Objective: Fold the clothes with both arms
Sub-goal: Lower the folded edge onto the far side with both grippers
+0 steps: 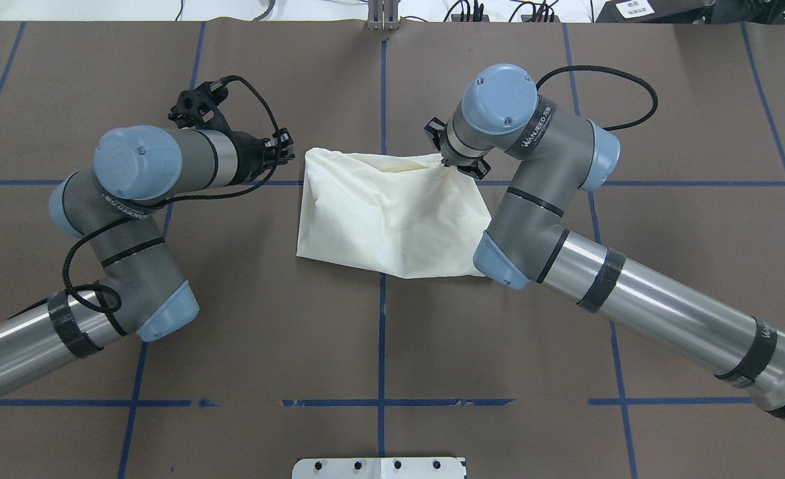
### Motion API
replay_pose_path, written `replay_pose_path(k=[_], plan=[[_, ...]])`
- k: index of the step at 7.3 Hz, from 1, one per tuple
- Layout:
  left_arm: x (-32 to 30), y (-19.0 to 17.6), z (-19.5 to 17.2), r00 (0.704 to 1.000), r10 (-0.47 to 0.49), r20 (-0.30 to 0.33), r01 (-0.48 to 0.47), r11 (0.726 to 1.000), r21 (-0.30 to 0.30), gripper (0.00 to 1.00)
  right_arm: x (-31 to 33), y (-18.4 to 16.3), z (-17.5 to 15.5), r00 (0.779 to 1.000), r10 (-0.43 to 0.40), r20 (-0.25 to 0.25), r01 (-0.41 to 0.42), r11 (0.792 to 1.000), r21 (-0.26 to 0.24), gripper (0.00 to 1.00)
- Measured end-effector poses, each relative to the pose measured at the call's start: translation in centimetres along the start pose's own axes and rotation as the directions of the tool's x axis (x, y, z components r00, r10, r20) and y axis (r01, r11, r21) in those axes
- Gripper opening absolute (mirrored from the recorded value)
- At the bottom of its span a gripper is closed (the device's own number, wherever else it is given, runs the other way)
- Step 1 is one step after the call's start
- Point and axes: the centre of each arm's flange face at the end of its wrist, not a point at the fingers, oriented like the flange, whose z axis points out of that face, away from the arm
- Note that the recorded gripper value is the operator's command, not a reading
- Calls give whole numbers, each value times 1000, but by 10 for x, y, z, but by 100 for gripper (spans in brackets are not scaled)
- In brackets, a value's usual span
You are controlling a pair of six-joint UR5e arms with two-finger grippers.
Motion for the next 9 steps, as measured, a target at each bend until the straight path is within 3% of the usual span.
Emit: replay_pose_path(k=[2,5,9], plan=[[-29,15,-1,999,19,-48,-21,999,-35,0,0,-1,0,1000,-1,0,1,1000,1,0],[-44,69,15,991,38,-126,-54,990,-129,0,0,-1,0,1000,-5,1,5,1000,2,0],[-29,85,31,987,47,-151,-74,982,-174,0,-2,-1,-1,1000,-4,4,4,1000,2,0]])
